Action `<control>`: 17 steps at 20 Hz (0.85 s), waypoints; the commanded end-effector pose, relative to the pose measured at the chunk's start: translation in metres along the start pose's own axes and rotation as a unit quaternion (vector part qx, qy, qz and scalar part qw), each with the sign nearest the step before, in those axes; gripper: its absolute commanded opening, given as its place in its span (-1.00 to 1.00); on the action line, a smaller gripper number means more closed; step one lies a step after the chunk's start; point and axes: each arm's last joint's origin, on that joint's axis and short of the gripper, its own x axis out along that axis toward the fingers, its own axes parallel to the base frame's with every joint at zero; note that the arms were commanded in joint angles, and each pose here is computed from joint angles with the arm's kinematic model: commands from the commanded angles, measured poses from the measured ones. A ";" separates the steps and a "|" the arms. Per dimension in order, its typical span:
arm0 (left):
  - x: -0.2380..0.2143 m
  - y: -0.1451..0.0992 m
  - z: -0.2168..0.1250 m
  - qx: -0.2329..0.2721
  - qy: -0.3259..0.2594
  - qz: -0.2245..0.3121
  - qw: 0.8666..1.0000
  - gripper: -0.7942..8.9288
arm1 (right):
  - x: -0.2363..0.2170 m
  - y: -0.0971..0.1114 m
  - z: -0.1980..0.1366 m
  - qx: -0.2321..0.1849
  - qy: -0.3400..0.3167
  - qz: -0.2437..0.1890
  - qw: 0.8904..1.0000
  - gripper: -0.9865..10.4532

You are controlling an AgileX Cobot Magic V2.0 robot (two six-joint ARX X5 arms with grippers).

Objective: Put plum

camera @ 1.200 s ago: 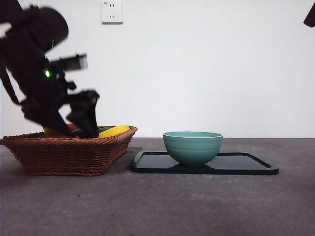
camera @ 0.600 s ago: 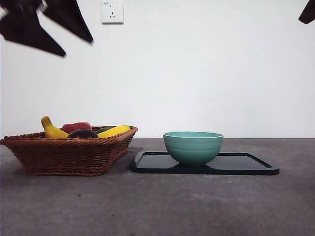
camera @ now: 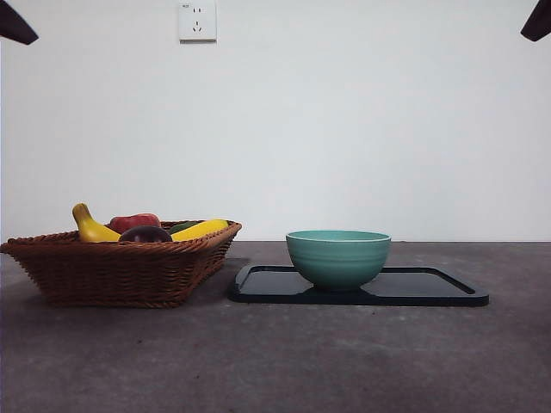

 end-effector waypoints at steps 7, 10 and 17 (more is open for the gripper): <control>0.000 -0.001 0.004 0.013 -0.008 -0.003 1.000 0.00 | 0.000 0.001 0.003 0.009 -0.005 0.000 1.000 -0.36; 0.000 -0.001 0.004 0.013 -0.008 -0.003 1.000 0.00 | 0.000 -0.001 0.007 0.070 -0.026 -0.029 0.997 -0.36; 0.000 -0.001 0.004 0.014 -0.009 -0.003 1.000 0.00 | 0.020 -0.010 0.064 0.111 -0.052 -0.082 0.989 -0.34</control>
